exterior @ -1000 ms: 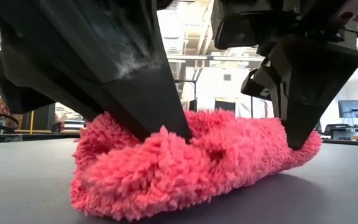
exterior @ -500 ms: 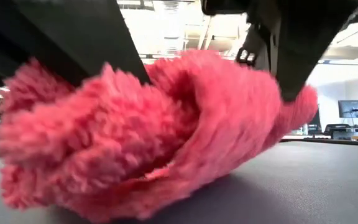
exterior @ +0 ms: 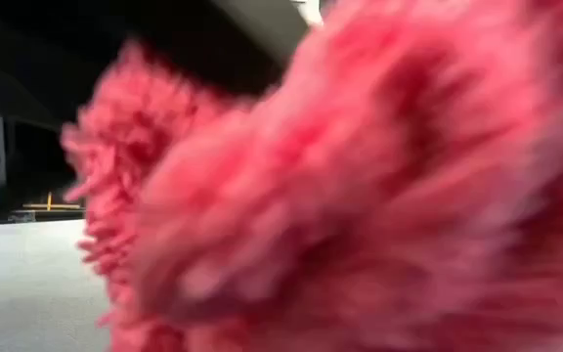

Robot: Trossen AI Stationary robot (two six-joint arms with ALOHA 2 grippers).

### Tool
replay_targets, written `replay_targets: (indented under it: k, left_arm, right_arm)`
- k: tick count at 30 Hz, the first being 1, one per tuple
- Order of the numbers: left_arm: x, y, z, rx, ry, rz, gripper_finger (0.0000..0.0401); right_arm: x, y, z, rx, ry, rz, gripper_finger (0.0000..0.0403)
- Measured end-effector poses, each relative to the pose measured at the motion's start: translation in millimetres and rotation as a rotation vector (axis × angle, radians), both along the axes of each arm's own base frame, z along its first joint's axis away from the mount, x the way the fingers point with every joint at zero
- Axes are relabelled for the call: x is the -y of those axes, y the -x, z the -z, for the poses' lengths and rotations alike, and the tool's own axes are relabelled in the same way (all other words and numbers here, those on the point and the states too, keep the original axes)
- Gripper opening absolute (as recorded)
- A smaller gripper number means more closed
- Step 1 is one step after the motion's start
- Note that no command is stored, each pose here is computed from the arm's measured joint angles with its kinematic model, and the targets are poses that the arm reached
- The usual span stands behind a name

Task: Roll towel
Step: Roll the pink towel

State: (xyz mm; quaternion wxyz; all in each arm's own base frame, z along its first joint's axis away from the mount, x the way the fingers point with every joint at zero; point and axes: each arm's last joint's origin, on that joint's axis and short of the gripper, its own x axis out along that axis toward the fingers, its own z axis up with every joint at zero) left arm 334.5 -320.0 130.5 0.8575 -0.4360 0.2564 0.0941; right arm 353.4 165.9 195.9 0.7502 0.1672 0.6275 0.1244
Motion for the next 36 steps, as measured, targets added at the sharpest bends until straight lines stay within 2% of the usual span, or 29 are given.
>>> replay_targets:
  k: [5,13,17,24,28,36]
  left_arm:
    - [-6,3,12,0.054,0.097,-0.001,0.0000]
    - [-12,-1,13,0.031,0.134,0.034,0.0000]
    - [-13,-3,14,0.014,0.147,0.053,0.0000]
    - [-13,-1,16,-0.040,0.174,0.088,0.0000]
    - [-11,-1,13,-0.001,0.180,0.075,0.0000]
    - [-3,7,13,0.085,0.175,0.017,0.0000]
  right_arm:
    - [0,0,0,-0.022,-0.026,0.017,0.0023]
    - [3,-2,1,-0.067,-0.075,0.061,0.0023]
    - [6,-7,12,-0.120,-0.108,0.087,0.0023]
    - [5,-21,42,-0.183,-0.242,0.069,0.0023]
    - [5,-26,42,-0.152,-0.265,0.059,0.0023]
    - [11,-34,21,-0.011,-0.312,0.043,0.0023]
